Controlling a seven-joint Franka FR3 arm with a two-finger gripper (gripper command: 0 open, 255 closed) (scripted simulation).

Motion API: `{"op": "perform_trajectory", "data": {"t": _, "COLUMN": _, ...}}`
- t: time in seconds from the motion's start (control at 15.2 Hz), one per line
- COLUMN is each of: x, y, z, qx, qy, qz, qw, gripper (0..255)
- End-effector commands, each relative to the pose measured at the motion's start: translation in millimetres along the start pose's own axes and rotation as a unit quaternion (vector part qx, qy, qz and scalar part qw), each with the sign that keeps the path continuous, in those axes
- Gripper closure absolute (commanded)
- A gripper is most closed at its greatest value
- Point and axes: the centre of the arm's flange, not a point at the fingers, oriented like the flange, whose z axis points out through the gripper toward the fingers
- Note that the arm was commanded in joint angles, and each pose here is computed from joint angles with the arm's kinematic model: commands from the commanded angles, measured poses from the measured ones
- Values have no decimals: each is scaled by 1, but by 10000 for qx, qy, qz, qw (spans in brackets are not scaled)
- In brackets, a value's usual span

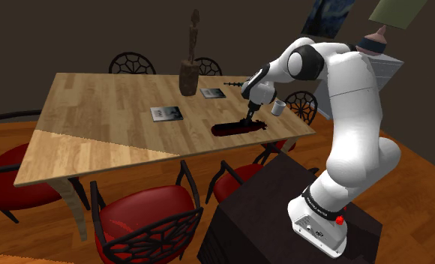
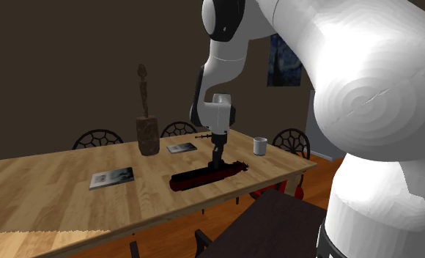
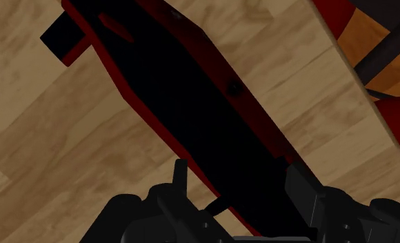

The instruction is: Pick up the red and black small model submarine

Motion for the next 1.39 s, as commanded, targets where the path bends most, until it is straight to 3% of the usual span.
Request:
{"op": "perform_trajectory", "data": {"t": 0.0, "x": -1, "y": 0, "z": 1, "qx": 4, "qy": -5, "qz": 7, "qw": 10000, "gripper": 255}}
{"op": "perform_trajectory", "data": {"t": 0.4, "x": 0, "y": 0, "z": 1, "qx": 4, "qy": -5, "qz": 7, "qw": 10000, "gripper": 255}}
{"op": "perform_trajectory", "data": {"t": 1.32, "x": 5, "y": 4, "z": -72, "qx": 4, "qy": -5, "qz": 7, "qw": 10000, "gripper": 255}}
